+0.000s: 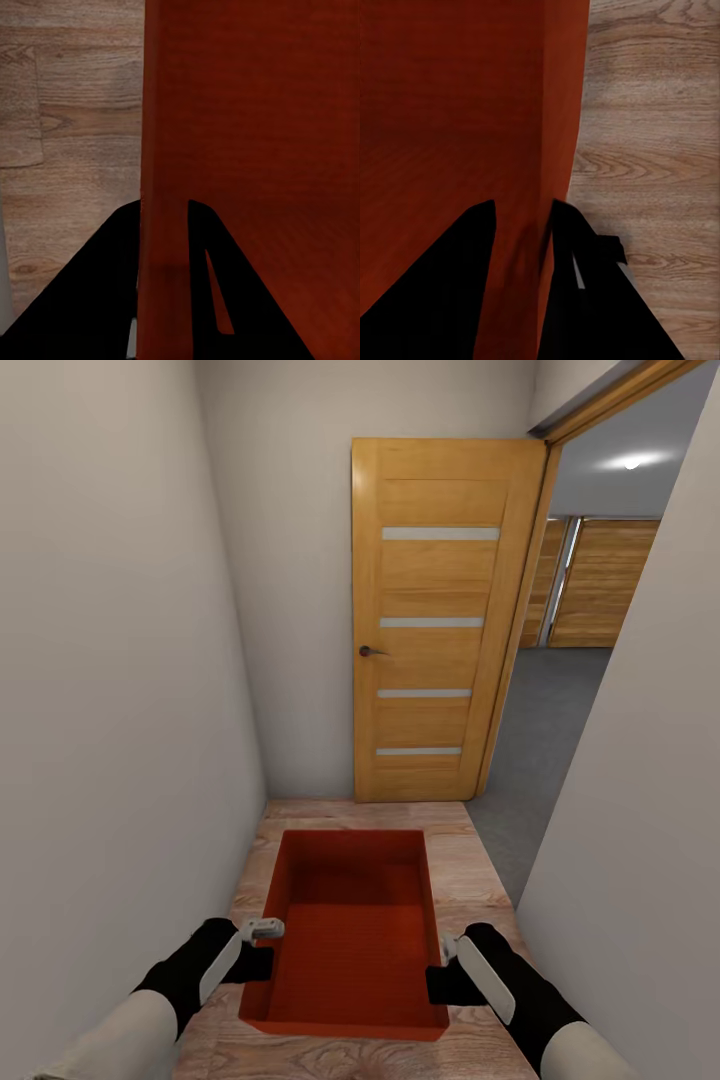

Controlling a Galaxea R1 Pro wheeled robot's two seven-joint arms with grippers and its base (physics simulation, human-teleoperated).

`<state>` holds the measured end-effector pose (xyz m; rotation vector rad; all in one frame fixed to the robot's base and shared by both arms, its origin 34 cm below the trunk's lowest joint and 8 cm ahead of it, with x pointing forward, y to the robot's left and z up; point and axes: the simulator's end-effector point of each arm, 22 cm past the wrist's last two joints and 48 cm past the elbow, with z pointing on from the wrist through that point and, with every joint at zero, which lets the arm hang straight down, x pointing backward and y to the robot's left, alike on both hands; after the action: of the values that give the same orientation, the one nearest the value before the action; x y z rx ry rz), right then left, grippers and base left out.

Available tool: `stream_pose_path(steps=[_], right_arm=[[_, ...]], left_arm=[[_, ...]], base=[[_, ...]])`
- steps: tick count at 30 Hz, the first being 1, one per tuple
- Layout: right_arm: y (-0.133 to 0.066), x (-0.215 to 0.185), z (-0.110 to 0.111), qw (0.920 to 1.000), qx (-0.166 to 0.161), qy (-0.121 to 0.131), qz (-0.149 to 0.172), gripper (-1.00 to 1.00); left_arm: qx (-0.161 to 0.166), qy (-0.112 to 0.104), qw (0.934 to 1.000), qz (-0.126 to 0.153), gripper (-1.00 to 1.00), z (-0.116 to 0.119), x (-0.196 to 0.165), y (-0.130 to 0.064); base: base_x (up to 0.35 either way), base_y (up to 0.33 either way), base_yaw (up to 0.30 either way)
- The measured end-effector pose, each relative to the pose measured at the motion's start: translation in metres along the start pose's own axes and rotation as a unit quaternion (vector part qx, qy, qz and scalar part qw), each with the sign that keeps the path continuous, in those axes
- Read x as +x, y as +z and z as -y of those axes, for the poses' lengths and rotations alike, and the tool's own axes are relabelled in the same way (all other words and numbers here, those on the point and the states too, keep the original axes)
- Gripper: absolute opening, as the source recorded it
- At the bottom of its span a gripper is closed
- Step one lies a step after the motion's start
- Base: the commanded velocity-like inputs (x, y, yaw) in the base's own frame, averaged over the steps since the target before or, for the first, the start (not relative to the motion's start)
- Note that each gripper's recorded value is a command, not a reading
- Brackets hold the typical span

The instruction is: Move the two storage containers from the living room to the garage. In the garage, place one container on the floor and stack the other container on top of it (either order is fine).

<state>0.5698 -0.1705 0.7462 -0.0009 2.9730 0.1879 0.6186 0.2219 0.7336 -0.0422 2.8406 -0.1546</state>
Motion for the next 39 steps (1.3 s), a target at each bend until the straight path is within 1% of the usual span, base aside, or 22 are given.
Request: stream_pose_path(steps=[1, 2, 11, 14, 39], right_arm=[[0.0, 0.001, 0.0, 1.0, 0.0, 0.0, -0.001, -1.0], [-0.002, -0.008, 0.001, 0.9999, 0.003, -0.007, 0.011, -1.0], [-0.002, -0.007, 0.0, 0.9999, 0.002, -0.008, 0.01, -1.0], [-0.002, -0.007, 0.0, 0.9999, 0.002, -0.008, 0.011, -1.0], [-0.002, -0.007, 0.0, 0.9999, 0.002, -0.008, 0.011, -1.0]], left_arm=[[0.0, 0.0, 1.0, -0.001, -1.0, 0.0, 0.001, 0.0], [0.003, 0.008, 0.9999, 0.012, -1.0, -0.003, -0.009, -0.003], [0.001, 0.006, 0.9999, 0.011, -1.0, -0.004, -0.009, -0.002], [0.001, 0.006, 0.9999, 0.011, -1.0, -0.004, -0.009, -0.003], [0.001, 0.006, 0.9999, 0.011, -1.0, -0.004, -0.009, -0.003]], base=[[0.0, 0.0, 0.0], [0.0, 0.0, 0.0], [0.002, 0.0, 0.0], [0.141, 0.0, 0.0], [0.316, 0.0, 0.0]])
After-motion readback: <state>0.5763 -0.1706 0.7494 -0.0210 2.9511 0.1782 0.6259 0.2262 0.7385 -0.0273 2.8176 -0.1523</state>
